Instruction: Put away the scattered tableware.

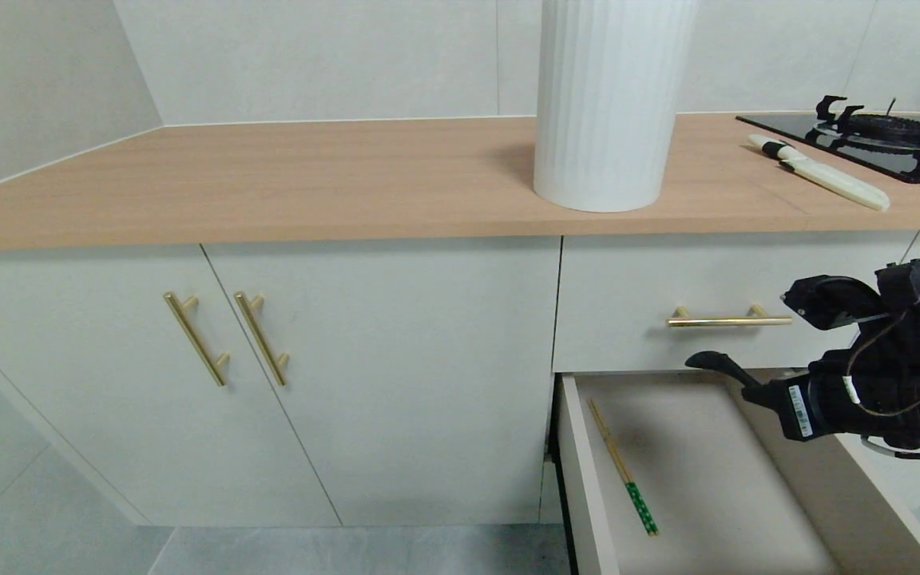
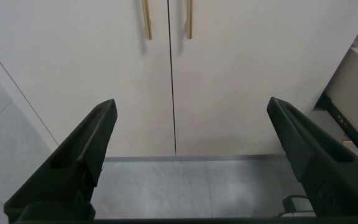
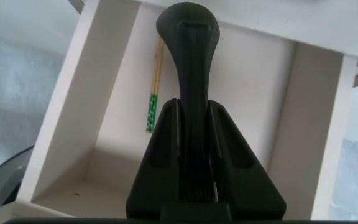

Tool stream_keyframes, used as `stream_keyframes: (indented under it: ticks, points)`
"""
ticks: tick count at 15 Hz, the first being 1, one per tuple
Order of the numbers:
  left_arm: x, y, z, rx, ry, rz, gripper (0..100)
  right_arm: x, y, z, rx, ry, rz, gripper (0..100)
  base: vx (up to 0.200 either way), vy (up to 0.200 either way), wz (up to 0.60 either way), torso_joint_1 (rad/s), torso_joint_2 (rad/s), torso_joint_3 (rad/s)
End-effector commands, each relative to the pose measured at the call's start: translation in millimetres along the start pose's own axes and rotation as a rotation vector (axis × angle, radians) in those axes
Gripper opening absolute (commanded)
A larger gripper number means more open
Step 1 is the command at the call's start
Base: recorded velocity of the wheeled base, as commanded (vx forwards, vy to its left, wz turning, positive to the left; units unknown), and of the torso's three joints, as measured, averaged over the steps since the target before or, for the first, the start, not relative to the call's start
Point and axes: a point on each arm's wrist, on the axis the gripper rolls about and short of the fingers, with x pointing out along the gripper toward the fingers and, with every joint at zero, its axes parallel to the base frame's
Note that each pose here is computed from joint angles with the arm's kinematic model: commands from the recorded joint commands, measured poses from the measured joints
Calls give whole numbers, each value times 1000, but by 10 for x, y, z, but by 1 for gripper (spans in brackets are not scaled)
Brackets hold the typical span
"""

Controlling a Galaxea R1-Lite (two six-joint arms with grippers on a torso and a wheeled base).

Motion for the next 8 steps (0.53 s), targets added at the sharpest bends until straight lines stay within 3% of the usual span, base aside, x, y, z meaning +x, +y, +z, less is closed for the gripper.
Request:
stream_keyframes:
  ticks: [1, 3, 6, 8]
  points:
    - [0, 0, 0, 0, 0, -1, 100, 83, 1, -27, -1, 29, 1, 0, 0, 0, 0, 0, 0, 0]
    - [0, 0, 0, 0, 0, -1, 100, 206, 5, -77, -1, 74, 1, 0, 0, 0, 0, 0, 0, 0]
    - [0, 0, 0, 0, 0, -1, 100, 655, 10, -259, 2, 225, -3, 0, 0, 0, 0, 0, 0, 0]
    - [0, 0, 0, 0, 0, -1, 100, 832, 16, -269, 10, 255, 5, 0, 0, 0, 0, 0, 0, 0]
